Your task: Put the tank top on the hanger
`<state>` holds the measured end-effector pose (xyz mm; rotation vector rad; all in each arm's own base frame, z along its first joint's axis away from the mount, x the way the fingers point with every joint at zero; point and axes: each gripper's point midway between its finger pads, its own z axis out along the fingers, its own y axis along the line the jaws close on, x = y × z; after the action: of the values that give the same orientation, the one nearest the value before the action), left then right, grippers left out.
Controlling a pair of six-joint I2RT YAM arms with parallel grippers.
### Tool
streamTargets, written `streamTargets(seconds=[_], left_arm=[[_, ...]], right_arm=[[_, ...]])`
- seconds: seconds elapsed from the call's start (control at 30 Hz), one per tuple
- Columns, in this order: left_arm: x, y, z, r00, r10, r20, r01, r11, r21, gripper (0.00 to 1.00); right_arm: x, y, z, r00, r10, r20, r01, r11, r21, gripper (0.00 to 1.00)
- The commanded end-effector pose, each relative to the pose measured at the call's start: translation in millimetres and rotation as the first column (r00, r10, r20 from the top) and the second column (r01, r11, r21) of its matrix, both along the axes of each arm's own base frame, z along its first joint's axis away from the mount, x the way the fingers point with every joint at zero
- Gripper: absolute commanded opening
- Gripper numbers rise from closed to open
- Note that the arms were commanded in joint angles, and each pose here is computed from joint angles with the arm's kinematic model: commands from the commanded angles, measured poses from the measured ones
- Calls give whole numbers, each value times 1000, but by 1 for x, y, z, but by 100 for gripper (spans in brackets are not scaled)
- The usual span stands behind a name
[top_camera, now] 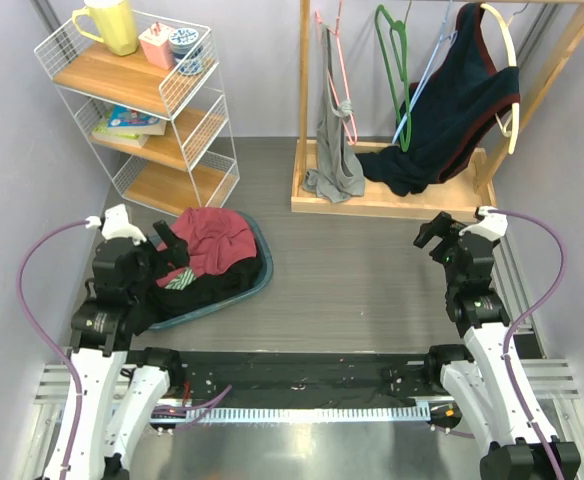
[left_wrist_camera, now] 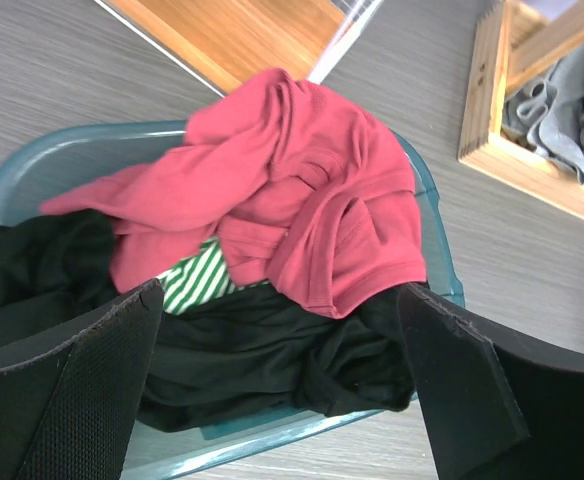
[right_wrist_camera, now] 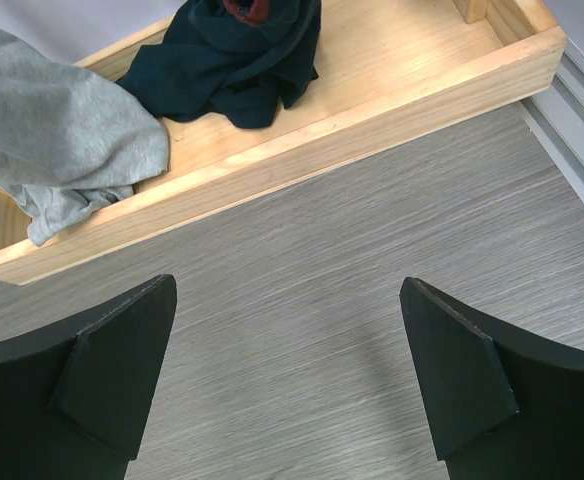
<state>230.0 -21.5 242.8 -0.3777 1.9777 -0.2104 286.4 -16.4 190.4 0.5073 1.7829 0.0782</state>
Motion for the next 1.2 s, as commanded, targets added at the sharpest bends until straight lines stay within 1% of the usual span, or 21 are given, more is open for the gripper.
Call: streamTargets(seconds=[0.0, 0.13, 0.23, 0.27, 0.33, 0.43, 0.47, 0.53, 0.6, 0.67, 0.7, 0.73, 0.8, 0.87, 0.9, 0.93, 1.0, 1.03, 1.1, 1.13, 1.17], left_arm=[[-5, 14, 14, 996, 68, 56, -69, 997, 19, 100], [-4, 13, 17, 990, 100, 100, -96, 995, -40, 100], [5, 2, 27, 986, 62, 153, -50, 996, -78, 100], [7, 1, 27, 986, 65, 153, -51, 994, -97, 100], [12, 0, 26, 987, 77, 142, -61, 992, -113, 100], [22, 5, 14, 990, 113, 86, -104, 989, -104, 100], [29, 7, 4, 990, 133, 48, -129, 988, -91, 100], [37, 6, -6, 989, 145, 7, -144, 985, -97, 99], [52, -1, -22, 989, 138, -47, -142, 987, -81, 98], [61, -3, -34, 984, 159, -85, -162, 986, -31, 97], [68, -5, -41, 978, 181, -107, -178, 983, 35, 98], [71, -6, -46, 975, 187, -119, -180, 981, 65, 98], [84, -14, -59, 971, 182, -153, -166, 980, 114, 98], [95, -18, -70, 970, 170, -171, -148, 980, 134, 96], [102, -20, -71, 972, 169, -165, -148, 980, 135, 93], [108, -23, -84, 967, 167, -194, -139, 979, 149, 88], [119, -25, -91, 966, 170, -193, -141, 978, 155, 86], [124, -25, -102, 960, 176, -217, -140, 975, 171, 81], [131, -23, -113, 954, 184, -235, -142, 973, 183, 79], [135, -20, -126, 944, 192, -269, -144, 971, 189, 76], [139, -18, -131, 939, 201, -280, -155, 972, 177, 75]], right_arm=[[1, 1, 9, 999, 8, 37, -8, 1000, -3, 100], [-1, 2, 15, 998, 10, 60, -11, 1000, 5, 100], [-3, 5, 17, 997, 27, 76, -28, 1000, 14, 100], [-3, 8, 17, 996, 38, 81, -40, 999, 18, 100], [-4, 9, 18, 995, 44, 89, -46, 999, 20, 100], [-5, 10, 19, 994, 51, 95, -54, 998, 25, 100], [-4, 12, 20, 994, 59, 97, -62, 998, 27, 100], [-4, 15, 20, 992, 78, 98, -81, 996, 29, 100], [-4, 18, 19, 991, 90, 95, -93, 995, 31, 100], [-4, 18, 20, 991, 91, 98, -95, 995, 32, 100], [-4, 18, 20, 991, 96, 98, -99, 995, 33, 100], [-4, 19, 19, 991, 99, 95, -103, 994, 32, 100], [-4, 19, 19, 990, 102, 98, -106, 994, 33, 100], [-4, 21, 17, 989, 111, 94, -114, 993, 35, 100], [-3, 22, 17, 989, 114, 94, -118, 992, 34, 100], [-3, 22, 17, 989, 118, 94, -122, 992, 36, 100], [-2, 23, 16, 988, 125, 89, -128, 991, 35, 100], [-2, 24, 15, 988, 127, 86, -130, 991, 34, 100], [-1, 26, 14, 987, 137, 84, -141, 989, 35, 100], [0, 27, 14, 986, 145, 82, -148, 988, 35, 100], [0, 29, 11, 985, 156, 76, -159, 987, 37, 100]])
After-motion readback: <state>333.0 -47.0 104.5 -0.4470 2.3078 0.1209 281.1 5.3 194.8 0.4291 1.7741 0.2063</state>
